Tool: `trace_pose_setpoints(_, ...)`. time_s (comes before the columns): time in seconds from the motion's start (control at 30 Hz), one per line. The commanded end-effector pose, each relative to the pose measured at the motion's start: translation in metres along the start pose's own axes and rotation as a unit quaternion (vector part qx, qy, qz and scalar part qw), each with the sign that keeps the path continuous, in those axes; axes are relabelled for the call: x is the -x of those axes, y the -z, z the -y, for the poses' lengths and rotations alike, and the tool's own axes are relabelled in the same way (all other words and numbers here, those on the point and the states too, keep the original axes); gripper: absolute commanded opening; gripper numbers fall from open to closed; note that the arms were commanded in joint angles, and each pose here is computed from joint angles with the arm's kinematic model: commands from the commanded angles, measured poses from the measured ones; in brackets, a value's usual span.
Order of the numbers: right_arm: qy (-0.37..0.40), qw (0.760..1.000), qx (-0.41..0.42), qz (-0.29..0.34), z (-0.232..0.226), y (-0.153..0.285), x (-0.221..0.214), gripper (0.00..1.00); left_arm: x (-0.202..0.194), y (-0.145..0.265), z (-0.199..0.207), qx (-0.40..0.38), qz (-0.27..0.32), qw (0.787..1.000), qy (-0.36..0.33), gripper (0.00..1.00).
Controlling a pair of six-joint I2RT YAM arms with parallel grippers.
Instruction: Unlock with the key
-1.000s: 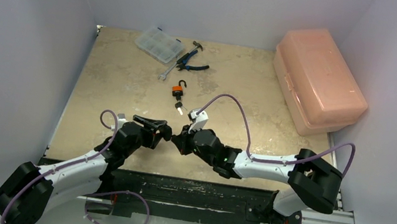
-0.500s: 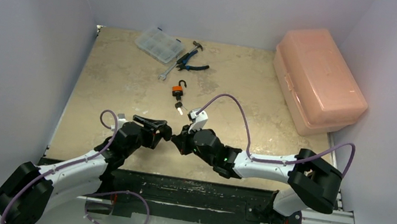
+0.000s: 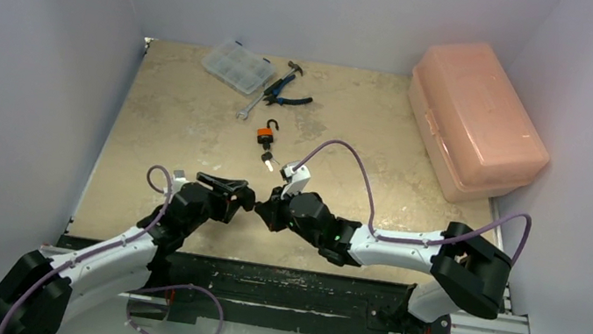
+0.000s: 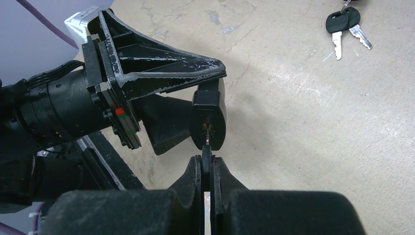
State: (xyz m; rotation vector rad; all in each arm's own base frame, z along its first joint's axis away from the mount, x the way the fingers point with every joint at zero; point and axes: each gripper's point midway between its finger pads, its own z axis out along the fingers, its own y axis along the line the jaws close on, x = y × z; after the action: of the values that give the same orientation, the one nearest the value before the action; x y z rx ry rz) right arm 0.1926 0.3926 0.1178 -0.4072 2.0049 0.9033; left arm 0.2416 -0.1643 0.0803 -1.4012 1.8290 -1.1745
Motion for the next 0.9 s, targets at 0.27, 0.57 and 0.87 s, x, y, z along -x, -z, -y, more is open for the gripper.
trace_pose_setpoints(0.27,-0.031,0.997,0.051,0.048,-0.029,0.011,0.038,0.00,-0.019,0.018,0.064,-0.089,-0.041,0.995,0.004,0.00)
trace_pose_setpoints(0.57,-0.028,0.997,0.055,0.041,-0.031,0.004,0.032,0.00,-0.019,0.018,0.063,-0.086,-0.041,0.995,0.000,0.00)
trace_pose_setpoints(0.87,-0.010,0.997,0.064,0.040,-0.034,-0.001,0.031,0.00,-0.020,0.018,0.062,-0.086,-0.045,0.995,-0.002,0.00)
